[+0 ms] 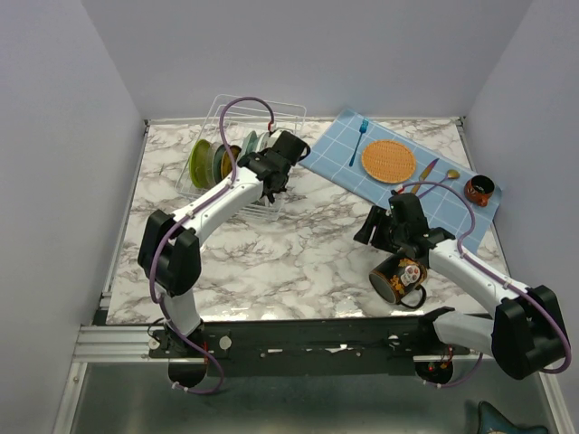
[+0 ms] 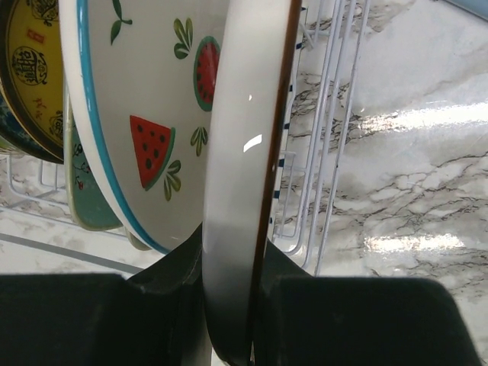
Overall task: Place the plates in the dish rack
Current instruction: Insert the plate into the dish rack.
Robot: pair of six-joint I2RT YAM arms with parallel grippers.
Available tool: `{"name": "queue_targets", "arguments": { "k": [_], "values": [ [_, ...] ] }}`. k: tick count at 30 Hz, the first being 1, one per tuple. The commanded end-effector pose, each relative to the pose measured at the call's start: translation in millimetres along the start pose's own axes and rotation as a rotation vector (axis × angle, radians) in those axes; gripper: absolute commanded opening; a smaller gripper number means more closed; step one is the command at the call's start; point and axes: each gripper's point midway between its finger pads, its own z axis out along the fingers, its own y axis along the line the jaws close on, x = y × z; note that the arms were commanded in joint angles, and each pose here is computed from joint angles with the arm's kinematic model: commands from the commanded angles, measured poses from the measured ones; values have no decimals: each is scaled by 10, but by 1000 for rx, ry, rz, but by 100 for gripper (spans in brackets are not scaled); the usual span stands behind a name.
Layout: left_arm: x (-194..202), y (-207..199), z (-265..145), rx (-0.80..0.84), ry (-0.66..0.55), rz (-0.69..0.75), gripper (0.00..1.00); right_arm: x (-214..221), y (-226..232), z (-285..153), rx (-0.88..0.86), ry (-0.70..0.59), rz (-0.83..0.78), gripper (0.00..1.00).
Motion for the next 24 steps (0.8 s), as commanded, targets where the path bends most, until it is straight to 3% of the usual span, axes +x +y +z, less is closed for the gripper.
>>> {"name": "queue_targets", "arguments": {
  "k": [1,9,17,24],
  "values": [
    [-247,-95,-2,34,-81,-68,0,11,-20,19,4,9,-4,68],
    [-146,-39,109,11,-62,-62,1,20,-21,18,5,12,-5,68],
    [-108,78,174,-37,-59,-45,27,23,-22,21,6,13,-2,68],
    [-88,141,201,-58,-55,-36,32,35,-28,31,9,19,0,68]
  ]
}}
